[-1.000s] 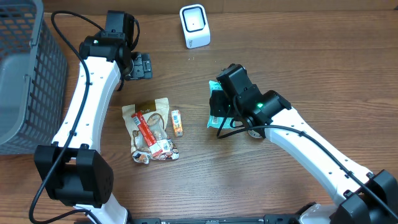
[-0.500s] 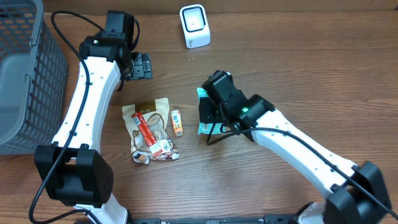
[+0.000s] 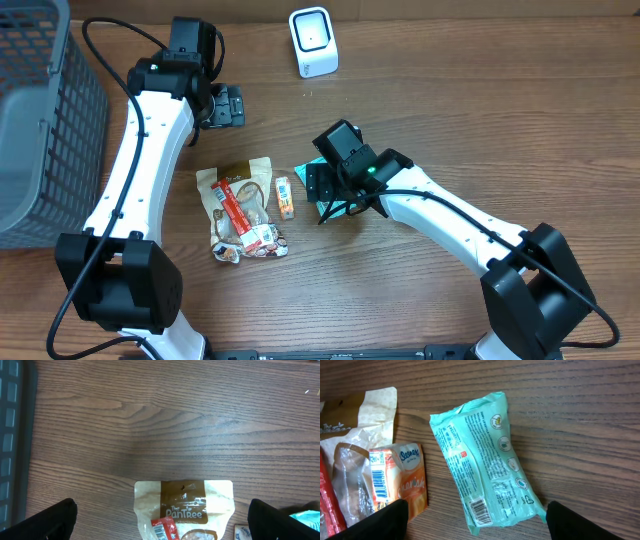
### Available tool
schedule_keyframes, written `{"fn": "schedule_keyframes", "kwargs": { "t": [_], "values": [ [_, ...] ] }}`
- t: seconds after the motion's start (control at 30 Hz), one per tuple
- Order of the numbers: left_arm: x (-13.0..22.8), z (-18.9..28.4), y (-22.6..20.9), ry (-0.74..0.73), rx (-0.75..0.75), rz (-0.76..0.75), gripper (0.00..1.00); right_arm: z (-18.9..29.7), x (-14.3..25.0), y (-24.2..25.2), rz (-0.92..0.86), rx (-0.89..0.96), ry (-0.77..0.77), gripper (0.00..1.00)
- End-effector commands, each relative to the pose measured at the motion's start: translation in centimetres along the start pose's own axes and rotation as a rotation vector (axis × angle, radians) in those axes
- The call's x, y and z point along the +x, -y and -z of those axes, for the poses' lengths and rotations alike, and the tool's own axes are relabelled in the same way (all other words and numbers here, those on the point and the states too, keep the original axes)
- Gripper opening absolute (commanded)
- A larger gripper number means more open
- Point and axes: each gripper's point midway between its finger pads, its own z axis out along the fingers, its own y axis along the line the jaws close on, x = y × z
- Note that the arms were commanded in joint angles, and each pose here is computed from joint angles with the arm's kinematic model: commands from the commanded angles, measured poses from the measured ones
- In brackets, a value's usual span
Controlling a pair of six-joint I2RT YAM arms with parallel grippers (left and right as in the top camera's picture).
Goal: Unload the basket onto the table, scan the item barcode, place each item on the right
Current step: 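Carry the teal pack left and lower it beside the Kleenex pack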
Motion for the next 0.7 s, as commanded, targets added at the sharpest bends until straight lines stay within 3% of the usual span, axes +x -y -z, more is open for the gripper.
{"fn": "schedule_keyframes", "kwargs": {
  "t": [0.0, 0.03, 0.1, 0.13, 0.43, 0.67],
  "values": [
    [-0.7, 1.0, -0.2, 0.034, -0.004, 0.008, 1.00, 0.5, -0.8, -0.8, 0.002, -0.021, 0.024, 0.82],
    [-0.7, 1.0, -0.2, 0.034, -0.004, 0.008, 1.00, 0.5, -0.8, -0.8, 0.002, -0.021, 0.023, 0.73],
    [-0.7, 1.0, -0.2, 0.034, -0.004, 0.008, 1.00, 0.5, -0.7, -0.9, 0.001, -0.027, 0.016, 0.43],
    [-0.7, 1.0, -0.2, 0.034, -0.004, 0.008, 0.99, 0.5, -0.6, -0.9, -0.006, -0.033, 0.010, 0.37],
    [-0.7, 1.0, -0.2, 0.034, -0.005, 0.008, 1.00, -1.3, 0.7, -0.6, -0.104, -0.016, -0.052, 0.35],
    [-0.7, 1.0, -0.2, 0.034, -0.004, 0.008, 1.00, -4.4, 3.5, -0.6, -0.168, -0.017, -0.183, 0.35]
  ]
}}
